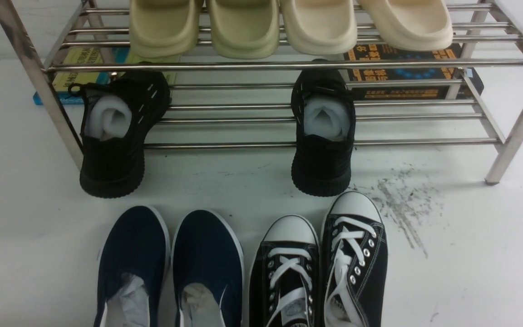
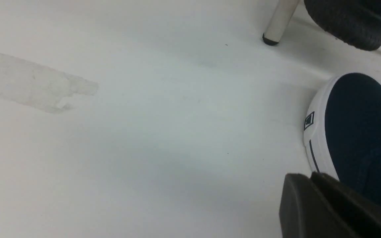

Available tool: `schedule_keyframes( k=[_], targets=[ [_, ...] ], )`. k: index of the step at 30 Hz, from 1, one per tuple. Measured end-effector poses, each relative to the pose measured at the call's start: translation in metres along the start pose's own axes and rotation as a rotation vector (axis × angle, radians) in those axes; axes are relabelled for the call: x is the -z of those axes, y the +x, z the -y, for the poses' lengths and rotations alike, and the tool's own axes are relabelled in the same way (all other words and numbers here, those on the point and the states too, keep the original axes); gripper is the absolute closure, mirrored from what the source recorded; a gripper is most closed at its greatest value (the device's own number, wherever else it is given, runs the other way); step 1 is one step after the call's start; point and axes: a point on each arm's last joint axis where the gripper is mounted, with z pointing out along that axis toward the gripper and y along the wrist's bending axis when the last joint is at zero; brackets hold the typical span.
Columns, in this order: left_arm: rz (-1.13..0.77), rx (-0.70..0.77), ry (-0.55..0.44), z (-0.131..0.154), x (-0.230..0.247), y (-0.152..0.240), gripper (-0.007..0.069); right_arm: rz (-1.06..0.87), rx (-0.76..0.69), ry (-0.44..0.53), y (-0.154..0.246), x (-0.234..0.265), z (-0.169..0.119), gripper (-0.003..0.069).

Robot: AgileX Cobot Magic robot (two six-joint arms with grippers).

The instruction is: Take the shoes off the shelf with your hand on the white table.

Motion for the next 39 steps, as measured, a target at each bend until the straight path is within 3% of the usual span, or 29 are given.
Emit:
schedule_keyframes(
  k=[4,11,39],
  targets=[
    [-0.004,-0.004,0.01,0.0005,0.0,0.0002,0.0571,0.0,0.0,0.0,0.0,0.0,0.0,0.0421],
    [-0.035,-0.047,0.117,0.0061,0.0002,0.002,0.056,0.0,0.0,0.0,0.0,0.0,0.0,0.0421],
    [-0.018,-0.045,0.133,0.0069,-0.0009,0.0024,0.0536,0.0,0.0,0.0,0.0,0.0,0.0,0.0421]
  ],
)
